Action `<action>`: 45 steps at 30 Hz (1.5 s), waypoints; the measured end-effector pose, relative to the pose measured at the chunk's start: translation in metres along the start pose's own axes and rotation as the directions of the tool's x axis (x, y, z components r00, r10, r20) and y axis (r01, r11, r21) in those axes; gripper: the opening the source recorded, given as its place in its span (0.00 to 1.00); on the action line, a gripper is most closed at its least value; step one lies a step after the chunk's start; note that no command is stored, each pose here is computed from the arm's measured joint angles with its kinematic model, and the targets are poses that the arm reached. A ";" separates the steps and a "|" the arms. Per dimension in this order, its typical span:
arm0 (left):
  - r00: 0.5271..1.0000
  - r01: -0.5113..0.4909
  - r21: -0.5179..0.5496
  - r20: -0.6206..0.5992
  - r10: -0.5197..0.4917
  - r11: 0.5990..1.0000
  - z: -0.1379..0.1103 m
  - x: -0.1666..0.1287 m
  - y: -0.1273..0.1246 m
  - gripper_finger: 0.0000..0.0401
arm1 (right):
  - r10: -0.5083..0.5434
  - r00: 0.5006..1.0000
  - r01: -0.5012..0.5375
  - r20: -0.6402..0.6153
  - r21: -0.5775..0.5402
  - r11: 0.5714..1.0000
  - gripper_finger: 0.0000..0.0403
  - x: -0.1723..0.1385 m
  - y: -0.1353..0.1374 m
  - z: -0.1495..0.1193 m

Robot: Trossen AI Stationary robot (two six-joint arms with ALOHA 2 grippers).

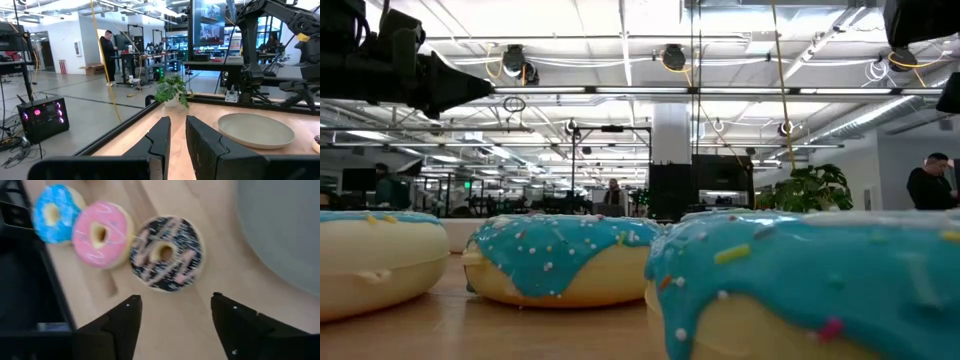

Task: Pick & Place donuts
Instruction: Put the large black donut on the gray plate

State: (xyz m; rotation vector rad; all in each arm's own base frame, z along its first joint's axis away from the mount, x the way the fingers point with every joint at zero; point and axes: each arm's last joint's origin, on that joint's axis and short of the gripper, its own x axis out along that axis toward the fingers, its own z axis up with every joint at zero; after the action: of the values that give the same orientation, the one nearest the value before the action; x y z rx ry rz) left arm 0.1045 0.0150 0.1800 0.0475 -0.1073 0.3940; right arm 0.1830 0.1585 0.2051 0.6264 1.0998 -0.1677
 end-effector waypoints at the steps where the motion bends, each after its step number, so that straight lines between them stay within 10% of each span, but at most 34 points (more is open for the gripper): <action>1: 1.000 0.000 0.001 0.000 0.000 1.000 0.000 0.000 0.000 0.17 | 0.013 1.000 -0.013 0.008 0.008 1.000 0.57 0.000 0.001 0.001; 45: 1.000 -0.002 -0.009 0.022 0.002 1.000 0.002 0.000 0.000 0.17 | -0.122 0.991 0.130 -0.063 0.145 0.981 0.56 0.067 -0.002 0.013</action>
State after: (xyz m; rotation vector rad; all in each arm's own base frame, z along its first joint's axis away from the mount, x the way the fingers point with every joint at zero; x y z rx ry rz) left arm 0.1042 0.0150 0.1822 0.0432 -0.1311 0.3950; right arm 0.2234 0.1618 0.1498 0.6977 1.1873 -0.3468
